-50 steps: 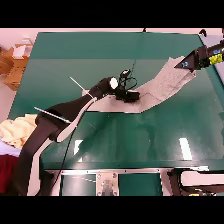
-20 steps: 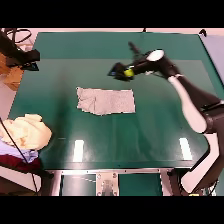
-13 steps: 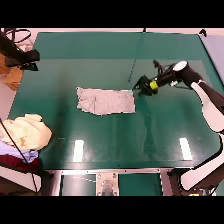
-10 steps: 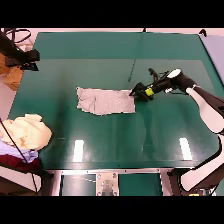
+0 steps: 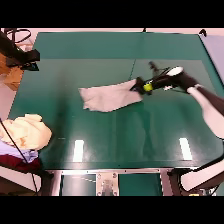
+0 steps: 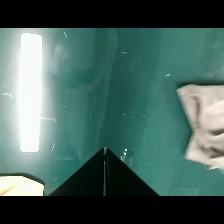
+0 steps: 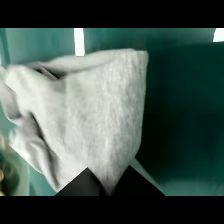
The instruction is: Fold the shirts.
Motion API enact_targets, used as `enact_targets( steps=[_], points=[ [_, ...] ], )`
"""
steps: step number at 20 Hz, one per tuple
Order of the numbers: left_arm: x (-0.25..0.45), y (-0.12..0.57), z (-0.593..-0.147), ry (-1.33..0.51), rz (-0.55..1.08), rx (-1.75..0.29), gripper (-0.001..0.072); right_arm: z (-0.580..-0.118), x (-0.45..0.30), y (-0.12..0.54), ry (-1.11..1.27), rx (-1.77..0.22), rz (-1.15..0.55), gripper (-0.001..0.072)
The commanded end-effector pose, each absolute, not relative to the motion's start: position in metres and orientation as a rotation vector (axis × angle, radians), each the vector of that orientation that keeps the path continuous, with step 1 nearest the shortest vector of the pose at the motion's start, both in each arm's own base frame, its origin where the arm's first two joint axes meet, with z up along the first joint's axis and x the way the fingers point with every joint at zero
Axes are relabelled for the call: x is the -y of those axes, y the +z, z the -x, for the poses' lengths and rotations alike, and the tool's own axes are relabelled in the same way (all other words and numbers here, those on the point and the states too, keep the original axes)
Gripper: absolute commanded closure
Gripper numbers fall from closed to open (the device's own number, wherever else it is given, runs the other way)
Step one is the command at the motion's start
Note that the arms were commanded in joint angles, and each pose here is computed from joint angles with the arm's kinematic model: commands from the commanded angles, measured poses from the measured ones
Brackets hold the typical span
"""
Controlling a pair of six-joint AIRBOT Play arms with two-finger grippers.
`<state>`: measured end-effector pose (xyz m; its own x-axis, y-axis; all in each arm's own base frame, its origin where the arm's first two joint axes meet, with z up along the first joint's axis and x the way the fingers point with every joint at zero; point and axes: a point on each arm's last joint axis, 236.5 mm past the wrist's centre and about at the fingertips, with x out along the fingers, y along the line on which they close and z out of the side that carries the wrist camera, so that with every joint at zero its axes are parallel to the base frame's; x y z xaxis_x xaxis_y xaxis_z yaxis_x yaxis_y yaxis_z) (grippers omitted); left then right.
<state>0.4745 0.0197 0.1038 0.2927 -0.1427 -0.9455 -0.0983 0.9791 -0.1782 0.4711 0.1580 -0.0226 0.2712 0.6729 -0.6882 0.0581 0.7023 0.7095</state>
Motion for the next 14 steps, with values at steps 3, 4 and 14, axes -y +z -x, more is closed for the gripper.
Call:
enact_targets(
  steps=[3,4,14],
  points=[
    [-0.02,0.104,-0.474,-0.029,0.218,-1.275,0.0684,-0.451,0.079,0.06,0.0,-1.019,-0.662,0.0702],
    [-0.02,0.104,-0.474,-0.031,0.22,-1.275,0.0684,-0.429,0.127,0.067,-0.109,-0.996,-0.668,0.0702],
    [-0.016,0.104,-0.474,-0.044,0.23,-1.279,0.0684,-0.176,0.329,-0.03,-0.755,-0.904,-1.11,0.0702]
  ],
)
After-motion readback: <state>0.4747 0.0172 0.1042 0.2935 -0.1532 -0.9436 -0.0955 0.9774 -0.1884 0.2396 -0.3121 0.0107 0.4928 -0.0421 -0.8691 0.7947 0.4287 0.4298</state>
